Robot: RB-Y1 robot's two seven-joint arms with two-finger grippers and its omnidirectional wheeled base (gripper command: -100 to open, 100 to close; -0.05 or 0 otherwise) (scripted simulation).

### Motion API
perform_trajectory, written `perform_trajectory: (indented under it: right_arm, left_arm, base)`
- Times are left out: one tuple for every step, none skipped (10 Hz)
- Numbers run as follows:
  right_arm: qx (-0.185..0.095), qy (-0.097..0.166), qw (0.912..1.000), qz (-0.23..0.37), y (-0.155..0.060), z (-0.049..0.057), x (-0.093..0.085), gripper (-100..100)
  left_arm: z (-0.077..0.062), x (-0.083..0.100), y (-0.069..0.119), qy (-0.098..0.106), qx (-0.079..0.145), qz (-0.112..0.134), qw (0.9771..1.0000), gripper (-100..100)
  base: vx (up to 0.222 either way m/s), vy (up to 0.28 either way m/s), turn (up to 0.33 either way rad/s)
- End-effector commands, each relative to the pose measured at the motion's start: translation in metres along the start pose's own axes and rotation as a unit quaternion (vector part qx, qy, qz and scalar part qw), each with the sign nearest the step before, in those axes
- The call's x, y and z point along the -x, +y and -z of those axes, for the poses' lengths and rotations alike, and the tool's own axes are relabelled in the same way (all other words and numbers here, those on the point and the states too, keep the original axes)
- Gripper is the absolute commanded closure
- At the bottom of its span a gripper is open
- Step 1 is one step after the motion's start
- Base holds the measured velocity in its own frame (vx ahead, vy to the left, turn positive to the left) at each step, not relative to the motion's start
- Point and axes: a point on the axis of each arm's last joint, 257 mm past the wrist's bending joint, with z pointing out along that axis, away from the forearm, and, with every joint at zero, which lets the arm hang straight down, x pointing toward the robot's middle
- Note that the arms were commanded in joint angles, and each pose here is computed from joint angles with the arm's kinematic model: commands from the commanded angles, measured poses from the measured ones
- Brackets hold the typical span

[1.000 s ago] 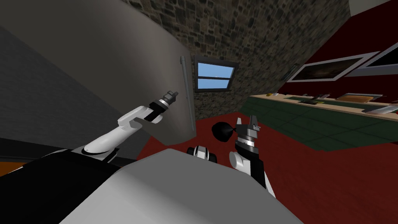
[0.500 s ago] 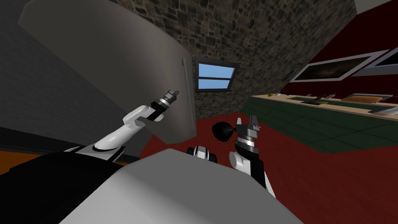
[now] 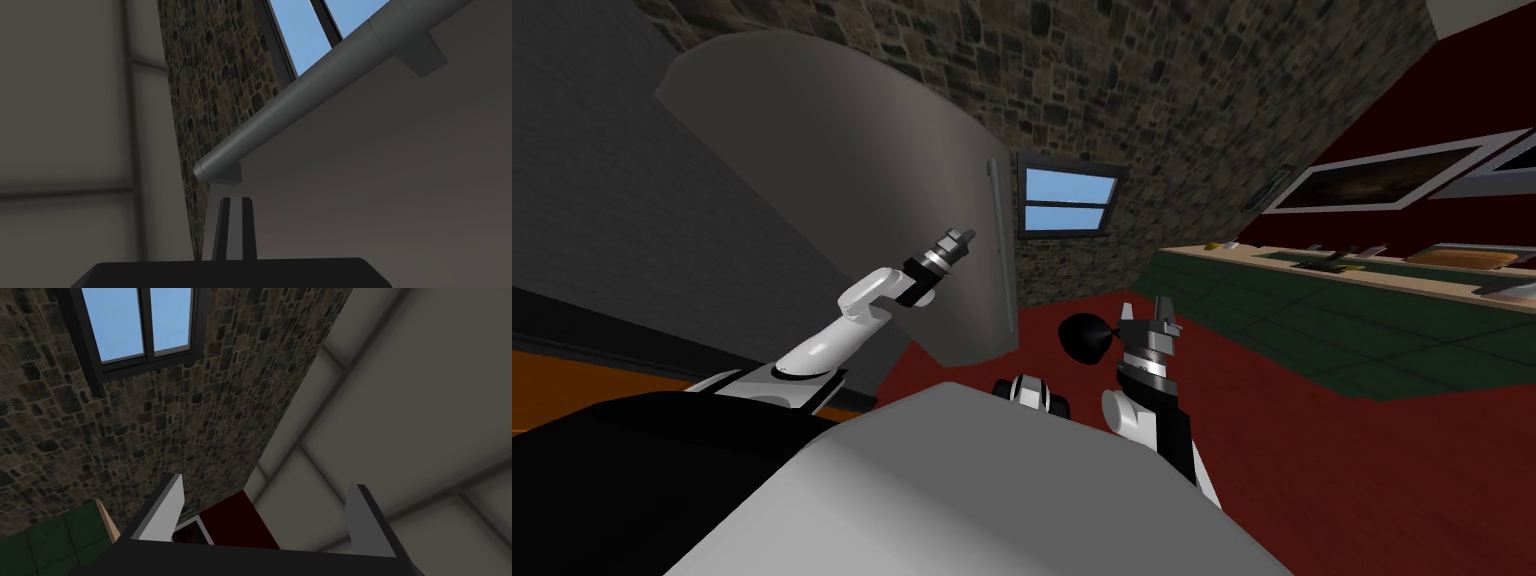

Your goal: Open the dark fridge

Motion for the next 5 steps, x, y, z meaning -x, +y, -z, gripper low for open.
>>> perform_trajectory:
  right_arm:
    - [0.000,0.000,1.0000,0.000,0.000,0.000,0.000,0]
    - [0.000,0.000,1.0000,0.000,0.000,0.000,0.000,0]
    - [0.000,0.000,1.0000,0.000,0.000,0.000,0.000,0]
    - [0.000,0.000,1.0000,0.000,0.000,0.000,0.000,0]
    - [0.000,0.000,1.0000,0.000,0.000,0.000,0.000,0]
  left_arm:
    - [-0.011,0.002,0.004,-0.003,-0.020,0.019,0.9996,100]
    - [-0.014,0.003,0.007,0.002,-0.023,0.016,0.9996,100]
    - [-0.014,-0.003,0.003,0.013,-0.030,0.004,0.9995,100]
    - [-0.013,-0.008,-0.001,0.024,-0.038,0.004,0.9990,100]
    - [-0.013,-0.011,-0.003,0.029,-0.042,0.004,0.9987,100]
  base:
    - [-0.126,-0.034,0.184]
    - [-0.065,-0.026,-0.026]
    - [-0.021,-0.010,-0.033]
    - [0.000,0.000,0.000]
    - [0.009,0.002,0.006]
